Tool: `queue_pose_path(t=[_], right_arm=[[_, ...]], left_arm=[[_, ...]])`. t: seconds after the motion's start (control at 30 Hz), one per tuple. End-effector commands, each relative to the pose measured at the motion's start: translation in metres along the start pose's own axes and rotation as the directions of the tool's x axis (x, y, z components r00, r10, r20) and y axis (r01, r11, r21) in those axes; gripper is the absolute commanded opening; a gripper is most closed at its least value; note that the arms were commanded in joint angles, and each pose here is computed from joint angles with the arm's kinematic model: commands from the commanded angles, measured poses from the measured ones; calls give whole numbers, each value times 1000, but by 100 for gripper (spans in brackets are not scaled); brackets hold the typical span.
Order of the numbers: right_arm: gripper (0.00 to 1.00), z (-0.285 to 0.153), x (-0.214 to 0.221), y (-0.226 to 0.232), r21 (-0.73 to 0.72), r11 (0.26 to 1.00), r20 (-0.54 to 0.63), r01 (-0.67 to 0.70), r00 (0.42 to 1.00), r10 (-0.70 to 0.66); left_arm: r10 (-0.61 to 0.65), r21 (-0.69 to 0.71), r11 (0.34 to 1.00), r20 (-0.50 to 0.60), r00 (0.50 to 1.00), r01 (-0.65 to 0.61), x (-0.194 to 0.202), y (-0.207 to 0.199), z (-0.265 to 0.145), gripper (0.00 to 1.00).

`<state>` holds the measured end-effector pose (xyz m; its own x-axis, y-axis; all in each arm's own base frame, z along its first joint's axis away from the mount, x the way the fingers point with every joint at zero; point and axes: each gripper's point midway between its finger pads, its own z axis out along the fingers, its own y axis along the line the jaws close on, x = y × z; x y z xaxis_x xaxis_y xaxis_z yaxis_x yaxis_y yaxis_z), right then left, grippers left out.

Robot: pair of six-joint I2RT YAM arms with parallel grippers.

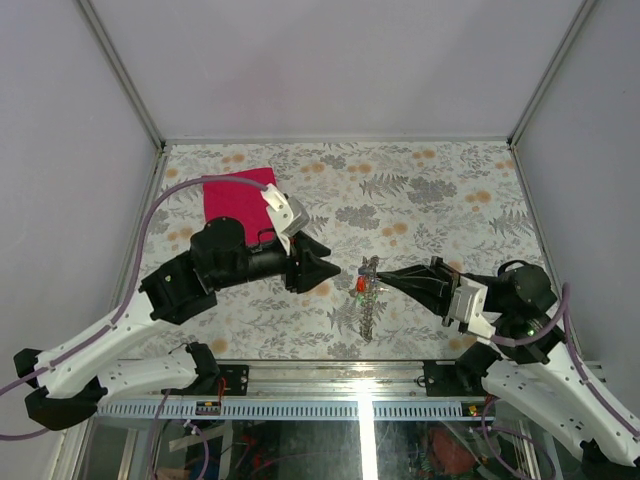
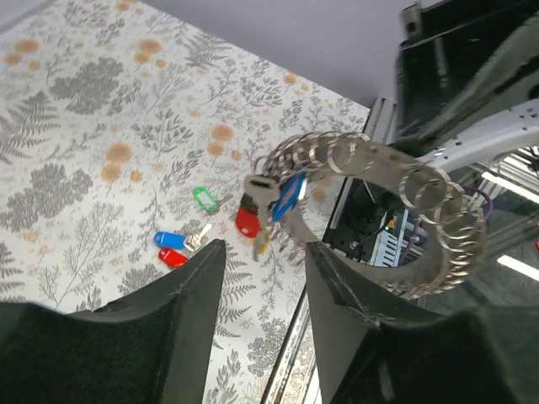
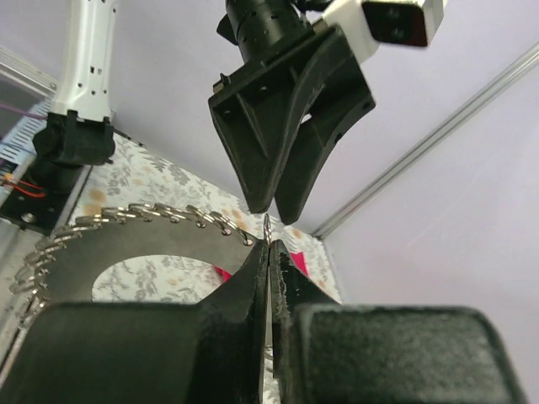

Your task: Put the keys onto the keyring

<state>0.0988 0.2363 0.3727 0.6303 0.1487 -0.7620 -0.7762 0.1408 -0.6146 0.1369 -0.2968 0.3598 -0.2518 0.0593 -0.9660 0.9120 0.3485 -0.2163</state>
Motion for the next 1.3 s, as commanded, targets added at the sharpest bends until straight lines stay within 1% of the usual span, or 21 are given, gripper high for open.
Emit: queue_pose_path(t=[0.0,0.1,0.17,0.3,0.37,0.53,0.67,0.77,0.83,0.9,1.13,1.27], right_arm=[[0,-3,-21,-10,20,975,44,221,974,-222],[0,-8,-17,-13,38,985,-14,169,986,-169],[0,-13,-14,-15,58,991,-66,119,991,-115],[0,-26,-8,-19,121,992,-157,39,987,-20],[0,-33,-9,-21,166,986,-174,6,985,23],[0,-48,-18,-30,293,951,-176,-96,972,153],[0,-57,-12,-36,381,905,-223,-188,932,287],[0,-63,-10,-37,416,882,-243,-223,907,344],[0,-65,-10,-40,441,869,-232,-227,906,354],[0,-67,-12,-42,461,858,-214,-228,909,357],[0,-73,-15,-40,479,849,-198,-224,914,353],[0,-71,-11,-36,468,852,-201,-235,910,362]], left_arm=[[-95,-97,990,44,994,99,3,16,6,46],[-172,-181,969,-16,985,166,36,34,18,48],[-235,-245,945,-56,970,215,62,46,27,48],[-324,-331,905,-135,936,266,114,64,44,49],[-360,-374,884,-164,919,280,137,73,51,49],[-426,-477,830,-203,882,290,178,95,73,50],[-491,-557,764,-172,854,327,196,112,93,51],[-537,-597,716,-139,832,362,209,119,108,50],[-551,-614,695,-120,826,374,216,122,118,50],[-548,-639,680,-116,828,360,223,124,127,51],[-528,-688,663,-150,836,295,241,128,154,51],[-535,-731,635,-182,825,250,257,133,157,51]])
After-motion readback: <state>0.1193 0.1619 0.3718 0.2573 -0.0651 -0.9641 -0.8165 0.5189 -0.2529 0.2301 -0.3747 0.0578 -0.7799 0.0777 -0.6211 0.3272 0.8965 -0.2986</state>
